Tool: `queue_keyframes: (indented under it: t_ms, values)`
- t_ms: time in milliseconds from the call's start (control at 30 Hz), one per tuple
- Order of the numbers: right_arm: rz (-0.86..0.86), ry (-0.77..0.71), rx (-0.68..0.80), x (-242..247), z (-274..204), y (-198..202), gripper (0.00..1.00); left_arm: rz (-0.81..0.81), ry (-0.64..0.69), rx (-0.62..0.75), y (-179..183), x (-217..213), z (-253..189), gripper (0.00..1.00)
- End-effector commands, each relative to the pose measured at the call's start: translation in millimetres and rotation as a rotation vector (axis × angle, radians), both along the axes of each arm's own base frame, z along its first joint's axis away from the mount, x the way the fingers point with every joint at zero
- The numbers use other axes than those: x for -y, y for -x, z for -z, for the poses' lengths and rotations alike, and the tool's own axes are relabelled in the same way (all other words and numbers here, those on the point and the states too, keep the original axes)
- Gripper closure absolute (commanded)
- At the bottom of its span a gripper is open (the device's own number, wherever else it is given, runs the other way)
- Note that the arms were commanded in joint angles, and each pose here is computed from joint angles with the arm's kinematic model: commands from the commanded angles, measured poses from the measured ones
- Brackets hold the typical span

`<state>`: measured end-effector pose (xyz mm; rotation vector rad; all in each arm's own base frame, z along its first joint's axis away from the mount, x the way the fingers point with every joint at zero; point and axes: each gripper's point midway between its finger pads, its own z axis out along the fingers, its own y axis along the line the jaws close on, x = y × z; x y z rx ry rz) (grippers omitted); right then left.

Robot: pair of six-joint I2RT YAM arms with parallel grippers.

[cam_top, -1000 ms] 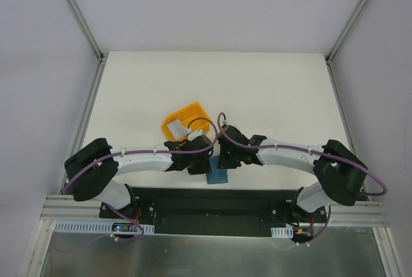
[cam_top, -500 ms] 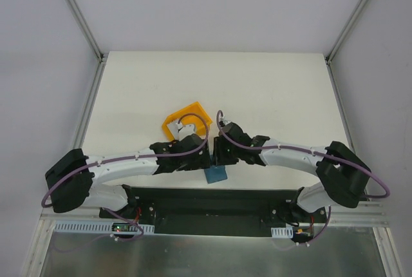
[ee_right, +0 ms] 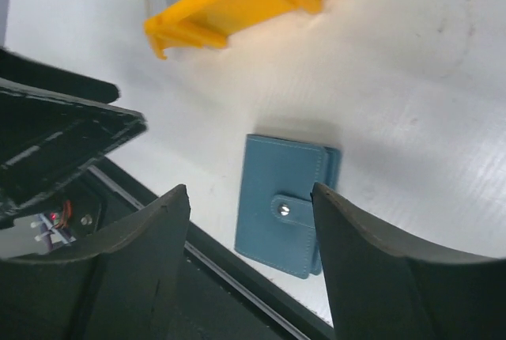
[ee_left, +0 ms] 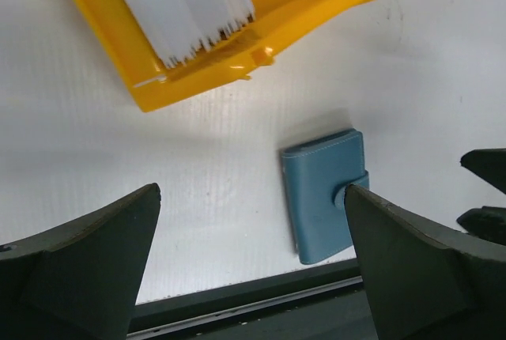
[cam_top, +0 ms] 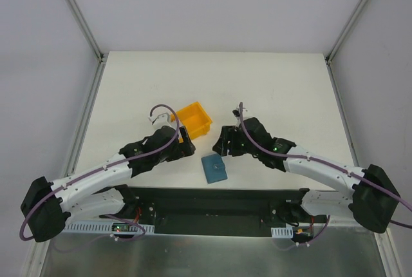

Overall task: Put the credit cards into the card holder
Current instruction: Close the card holder at the center of the board, then reset both arms

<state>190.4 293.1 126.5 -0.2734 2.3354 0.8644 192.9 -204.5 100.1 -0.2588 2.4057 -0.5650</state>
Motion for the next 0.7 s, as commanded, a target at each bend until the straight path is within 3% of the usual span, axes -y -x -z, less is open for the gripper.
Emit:
queue_keyframes:
  t_ms: [0,167,300,533,667]
  values:
    - [0.075,0.061,-0.045,23,25,-1,0.34,-0.007,-0.036,-0.039,10,-19,16,0.01]
    - [0.023,0.043,-0.182,12,56,22,0.36,-0.02,-0.027,-0.11,24,-23,37,0.01]
    - [-0.003,0.071,-0.201,-2,71,29,0.39,-0.024,-0.026,-0.132,31,-28,46,0.01]
    - [0.117,0.402,-0.207,20,100,19,0.49,-0.052,-0.039,-0.123,36,-42,50,0.01]
    - [0.166,0.432,-0.23,27,111,19,0.61,-0.089,-0.051,-0.134,38,-53,55,0.01]
